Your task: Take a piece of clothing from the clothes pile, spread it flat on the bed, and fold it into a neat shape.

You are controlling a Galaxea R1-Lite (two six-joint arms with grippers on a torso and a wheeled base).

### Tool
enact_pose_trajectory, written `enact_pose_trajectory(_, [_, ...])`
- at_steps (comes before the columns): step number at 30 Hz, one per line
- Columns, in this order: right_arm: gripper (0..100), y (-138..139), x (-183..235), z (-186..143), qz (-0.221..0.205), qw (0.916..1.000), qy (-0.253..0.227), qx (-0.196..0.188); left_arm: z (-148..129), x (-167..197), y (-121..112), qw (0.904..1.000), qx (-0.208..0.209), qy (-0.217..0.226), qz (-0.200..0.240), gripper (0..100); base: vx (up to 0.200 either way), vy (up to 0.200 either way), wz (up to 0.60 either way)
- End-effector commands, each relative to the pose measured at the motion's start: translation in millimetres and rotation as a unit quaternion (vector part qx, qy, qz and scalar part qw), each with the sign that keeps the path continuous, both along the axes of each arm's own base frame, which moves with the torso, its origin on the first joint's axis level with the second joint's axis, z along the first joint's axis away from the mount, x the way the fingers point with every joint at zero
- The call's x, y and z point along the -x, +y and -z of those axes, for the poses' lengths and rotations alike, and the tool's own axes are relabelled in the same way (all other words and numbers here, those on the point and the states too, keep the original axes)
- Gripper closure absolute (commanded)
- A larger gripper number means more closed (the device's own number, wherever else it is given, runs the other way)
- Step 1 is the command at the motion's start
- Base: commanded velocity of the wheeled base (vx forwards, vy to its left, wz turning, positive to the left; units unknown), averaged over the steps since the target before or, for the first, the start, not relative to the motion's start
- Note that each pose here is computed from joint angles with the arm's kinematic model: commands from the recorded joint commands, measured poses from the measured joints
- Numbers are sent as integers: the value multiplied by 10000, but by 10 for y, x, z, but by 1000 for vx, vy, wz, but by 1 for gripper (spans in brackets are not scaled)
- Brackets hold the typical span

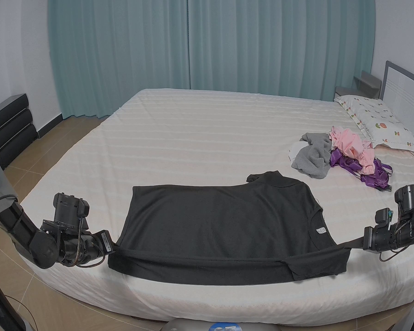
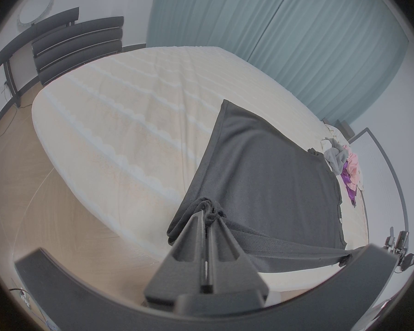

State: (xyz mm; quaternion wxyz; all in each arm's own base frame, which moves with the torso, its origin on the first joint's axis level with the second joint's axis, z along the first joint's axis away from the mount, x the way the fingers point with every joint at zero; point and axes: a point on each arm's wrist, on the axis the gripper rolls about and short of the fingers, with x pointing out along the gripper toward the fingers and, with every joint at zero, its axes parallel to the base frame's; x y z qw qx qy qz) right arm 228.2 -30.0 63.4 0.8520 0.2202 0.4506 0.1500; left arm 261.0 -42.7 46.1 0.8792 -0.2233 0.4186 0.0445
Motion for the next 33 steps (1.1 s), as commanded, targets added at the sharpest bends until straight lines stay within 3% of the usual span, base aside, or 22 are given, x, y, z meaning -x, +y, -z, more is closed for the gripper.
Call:
enact_pose_trajectory(1, [100, 27, -107, -22, 2, 10000, -25, -16, 64, -63, -4, 10000, -9, 63, -14, 100, 0, 0, 0])
enact_pose_trajectory(15, [100, 73, -260, -63, 178, 9998, -32, 126, 39, -152, -18, 10000, 11, -27, -9, 100, 0, 0, 0])
enact_pose_trajectory(33, [100, 69, -615, 155, 136, 9997, 176, 134, 298, -565, -84, 9998, 113, 83, -170, 100, 0, 0, 0])
